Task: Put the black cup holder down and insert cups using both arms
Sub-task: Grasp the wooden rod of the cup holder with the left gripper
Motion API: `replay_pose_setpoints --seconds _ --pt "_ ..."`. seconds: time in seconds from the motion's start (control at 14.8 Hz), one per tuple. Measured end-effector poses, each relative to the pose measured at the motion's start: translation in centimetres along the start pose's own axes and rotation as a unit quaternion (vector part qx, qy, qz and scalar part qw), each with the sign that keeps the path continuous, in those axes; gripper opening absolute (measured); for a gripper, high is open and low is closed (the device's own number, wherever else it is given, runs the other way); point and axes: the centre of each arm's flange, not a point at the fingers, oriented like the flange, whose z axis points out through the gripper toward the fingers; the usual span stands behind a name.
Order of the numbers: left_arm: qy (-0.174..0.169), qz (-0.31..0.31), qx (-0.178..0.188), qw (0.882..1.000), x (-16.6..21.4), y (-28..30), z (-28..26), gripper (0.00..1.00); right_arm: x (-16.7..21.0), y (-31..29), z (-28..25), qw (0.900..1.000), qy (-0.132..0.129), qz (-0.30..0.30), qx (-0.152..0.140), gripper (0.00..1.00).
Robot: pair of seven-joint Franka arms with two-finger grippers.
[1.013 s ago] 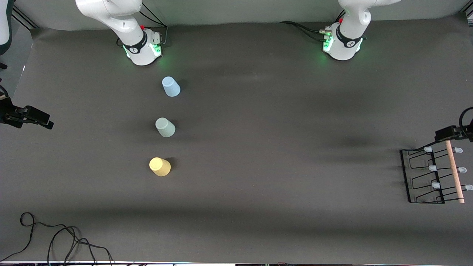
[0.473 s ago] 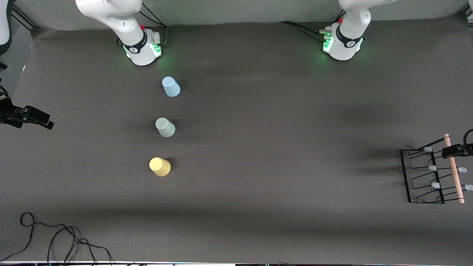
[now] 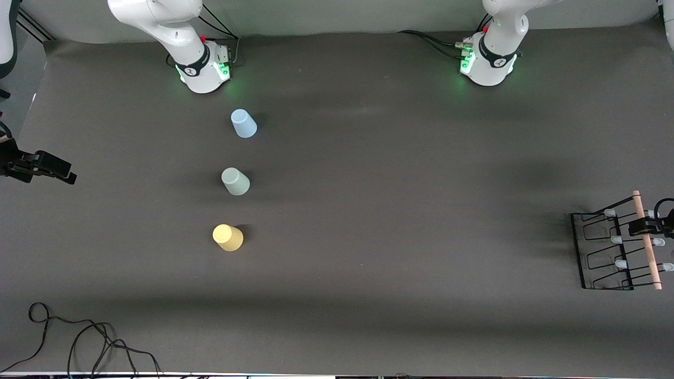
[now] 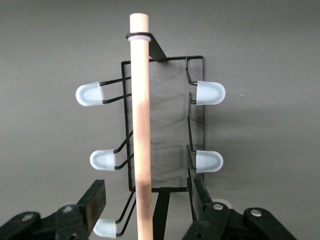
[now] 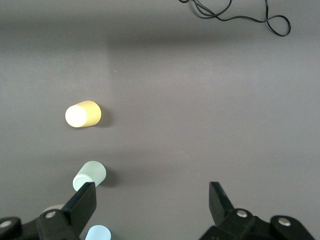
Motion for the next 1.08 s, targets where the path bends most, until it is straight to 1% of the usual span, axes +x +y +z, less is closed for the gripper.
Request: replay_pose_setpoints --seconds 0.07,0.14,0.27,0.34,0.47,0.54,0.61,0.74,1.08 --pt "0.000 0.004 0.000 1.000 0.0 0.0 0.2 0.73 0.0 0.0 0.0 1.000 0.000 0.000 0.000 1.00" --pt "-0.001 0.005 0.000 1.000 0.1 0.0 0.5 0.73 0.0 0.0 0.0 1.000 0.000 0.000 0.000 1.00" --pt "-0.003 0.015 -0.001 1.000 0.1 -0.1 1.0 0.59 0.0 0.0 0.0 1.000 0.000 0.000 0.000 1.00" --pt "-0.004 0.019 -0.001 1.000 0.1 -0.2 1.3 0.59 0.0 0.0 0.0 1.000 0.000 0.000 0.000 1.00" --pt "-0.006 0.024 -0.002 1.000 0.0 -0.4 1.7 0.42 0.0 0.0 0.0 1.000 0.000 0.000 0.000 1.00" --pt "-0.006 0.025 -0.002 1.000 0.0 -0.5 1.7 0.42 0.0 0.0 0.0 1.000 0.000 0.000 0.000 1.00" --pt "-0.006 0.025 -0.002 1.000 0.0 -0.5 1.7 0.37 0.0 0.0 0.0 1.000 0.000 0.000 0.000 1.00" --pt "-0.005 0.026 -0.002 1.000 0.0 -0.5 1.6 0.16 0.0 0.0 0.0 1.000 0.000 0.000 0.000 1.00" --pt "0.001 0.042 -0.008 0.999 1.0 1.3 0.8 0.16 0.0 0.0 0.0 1.000 0.000 0.000 0.000 1.00"
